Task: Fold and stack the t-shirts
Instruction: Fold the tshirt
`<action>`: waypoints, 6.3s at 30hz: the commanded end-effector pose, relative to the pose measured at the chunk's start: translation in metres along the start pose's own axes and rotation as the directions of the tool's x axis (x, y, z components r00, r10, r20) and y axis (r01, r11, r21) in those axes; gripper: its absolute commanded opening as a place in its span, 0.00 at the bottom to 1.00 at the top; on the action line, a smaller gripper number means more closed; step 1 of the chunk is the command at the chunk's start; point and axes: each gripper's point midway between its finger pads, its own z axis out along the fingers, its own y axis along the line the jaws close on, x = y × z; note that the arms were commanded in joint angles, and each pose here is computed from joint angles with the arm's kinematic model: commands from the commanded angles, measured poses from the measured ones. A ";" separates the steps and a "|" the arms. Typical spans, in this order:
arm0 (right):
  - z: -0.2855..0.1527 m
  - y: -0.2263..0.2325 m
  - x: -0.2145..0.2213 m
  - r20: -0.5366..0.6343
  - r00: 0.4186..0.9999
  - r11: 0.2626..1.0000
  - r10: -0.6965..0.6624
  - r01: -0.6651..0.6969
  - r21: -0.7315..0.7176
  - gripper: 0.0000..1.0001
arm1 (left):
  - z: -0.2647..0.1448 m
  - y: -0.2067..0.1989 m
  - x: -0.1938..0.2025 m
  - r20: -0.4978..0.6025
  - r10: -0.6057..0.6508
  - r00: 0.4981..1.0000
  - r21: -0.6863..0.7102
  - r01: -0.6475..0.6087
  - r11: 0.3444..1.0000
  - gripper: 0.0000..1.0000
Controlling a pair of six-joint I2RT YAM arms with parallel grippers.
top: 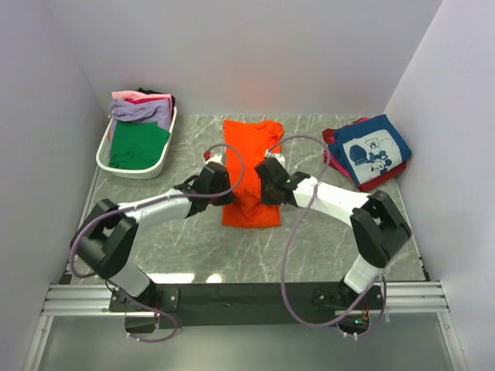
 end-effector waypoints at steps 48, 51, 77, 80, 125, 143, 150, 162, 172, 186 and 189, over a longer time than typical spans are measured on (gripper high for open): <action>0.019 -0.049 -0.166 0.190 0.980 0.995 0.052 -0.067 0.074 0.58 | 0.045 0.023 -0.194 0.280 0.094 0.955 -0.124 -0.061 0.990 0.67; -0.002 -0.039 -0.171 0.231 0.971 0.998 0.058 -0.060 -0.001 0.60 | 0.021 0.016 -0.188 0.320 0.061 0.945 -0.070 -0.041 0.997 0.71; 0.081 0.054 -0.150 -0.019 1.000 0.924 -0.014 0.005 -0.384 0.55 | 0.071 -0.064 0.012 0.099 0.089 0.991 0.306 -0.115 0.945 0.73; 0.100 0.048 -0.147 -0.035 0.999 0.944 -0.016 0.003 -0.329 0.55 | 0.071 -0.060 0.025 0.069 0.111 0.991 0.276 -0.126 0.953 0.73; -0.021 -0.051 -0.036 0.007 0.999 0.995 0.039 -0.038 -0.092 0.61 | -0.038 -0.010 0.062 0.054 0.101 0.993 -0.044 -0.099 0.994 0.84; -0.002 -0.051 0.032 -0.121 0.990 0.984 0.074 -0.092 -0.150 0.61 | -0.009 0.009 0.068 0.026 0.059 0.998 -0.118 -0.055 0.991 0.81; 0.007 -0.060 0.050 -0.161 0.984 0.989 0.074 -0.093 -0.112 0.61 | -0.004 0.011 0.078 -0.006 0.051 0.999 -0.112 -0.052 0.992 0.73; 0.008 -0.069 0.072 -0.201 0.976 0.990 0.089 -0.108 -0.087 0.60 | 0.002 -0.002 0.088 -0.049 0.056 0.997 -0.041 -0.058 0.997 0.51; 0.004 -0.064 0.085 -0.223 0.972 0.992 0.070 -0.092 -0.090 0.31 | 0.004 0.005 0.096 -0.078 0.060 0.995 -0.062 -0.065 0.996 0.30; -0.024 -0.064 0.086 -0.213 0.977 0.994 0.026 -0.047 -0.095 0.00 | -0.013 0.016 0.102 -0.133 0.123 0.983 -0.076 -0.134 0.988 0.01; -0.032 -0.064 0.087 -0.216 0.976 0.994 0.012 -0.035 -0.103 0.00 | -0.022 0.014 0.105 -0.156 0.137 0.978 -0.047 -0.146 0.988 0.01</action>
